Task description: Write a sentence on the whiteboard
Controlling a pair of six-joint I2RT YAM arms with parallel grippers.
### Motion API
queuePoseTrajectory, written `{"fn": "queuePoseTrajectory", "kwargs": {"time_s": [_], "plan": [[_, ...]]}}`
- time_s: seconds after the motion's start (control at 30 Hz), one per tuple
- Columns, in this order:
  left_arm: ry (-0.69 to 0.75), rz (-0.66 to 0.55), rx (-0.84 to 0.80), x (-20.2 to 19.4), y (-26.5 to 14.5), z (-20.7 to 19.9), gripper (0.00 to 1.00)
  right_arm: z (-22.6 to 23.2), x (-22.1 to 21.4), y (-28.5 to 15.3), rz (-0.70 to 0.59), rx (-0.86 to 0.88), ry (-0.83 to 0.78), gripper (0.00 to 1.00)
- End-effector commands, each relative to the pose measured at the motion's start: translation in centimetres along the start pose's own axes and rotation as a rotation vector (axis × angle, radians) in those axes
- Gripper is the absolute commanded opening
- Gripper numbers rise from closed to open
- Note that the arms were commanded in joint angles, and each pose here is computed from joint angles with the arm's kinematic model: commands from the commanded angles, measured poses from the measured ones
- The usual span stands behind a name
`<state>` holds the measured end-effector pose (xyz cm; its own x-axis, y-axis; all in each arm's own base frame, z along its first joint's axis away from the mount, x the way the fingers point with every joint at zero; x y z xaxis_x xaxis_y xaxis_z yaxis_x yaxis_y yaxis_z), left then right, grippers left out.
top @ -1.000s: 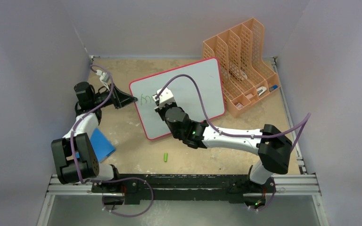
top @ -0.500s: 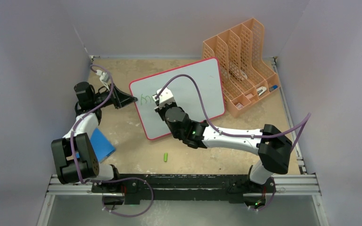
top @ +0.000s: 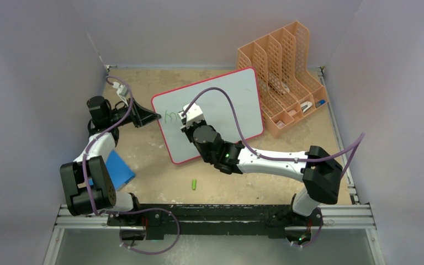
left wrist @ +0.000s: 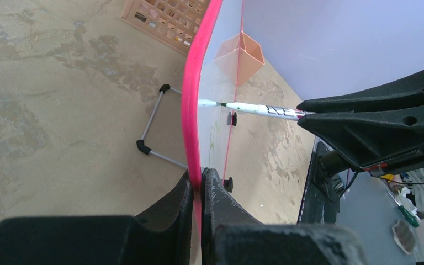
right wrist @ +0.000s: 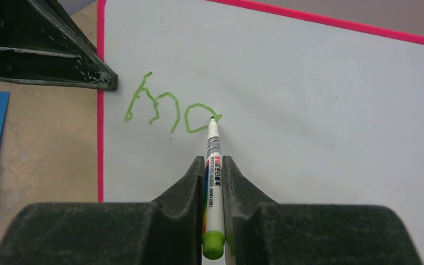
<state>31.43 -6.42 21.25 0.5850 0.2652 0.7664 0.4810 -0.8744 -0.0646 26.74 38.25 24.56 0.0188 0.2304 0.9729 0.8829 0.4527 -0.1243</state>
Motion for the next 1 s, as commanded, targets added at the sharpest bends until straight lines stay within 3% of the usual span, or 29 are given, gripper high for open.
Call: {"fn": "queuePoseTrajectory", "kwargs": {"time_s": [0.0, 0.67, 0.97], "plan": [[0.070, 0.017, -0.047, 0.3, 0.4, -1.2, 0.00, -0.3, 0.3, -0.4, 0.009, 0.026, 0.012, 0.00], [0.069, 0.016, -0.045, 0.2, 0.4, -1.2, 0.00, -1.1, -1.5, -1.2, 0.063, -0.003, 0.010, 0.00], [0.069, 0.017, -0.045, 0.2, 0.4, -1.2, 0.00, -1.2, 0.3, -1.3, 0.017, 0.004, 0.033, 0.00]]}}
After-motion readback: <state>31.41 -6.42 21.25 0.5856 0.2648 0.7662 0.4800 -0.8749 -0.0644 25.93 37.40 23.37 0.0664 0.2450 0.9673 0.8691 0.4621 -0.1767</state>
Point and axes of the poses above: each gripper's point midway between its finger pads, its own y axis out along the fingers, its own z axis along the line the jaws close on, x = y × z, the point moved 3 cm from there along -y, back along the fingers, and after that the axes turned 4 degrees about -y, right-handed, at the moved point
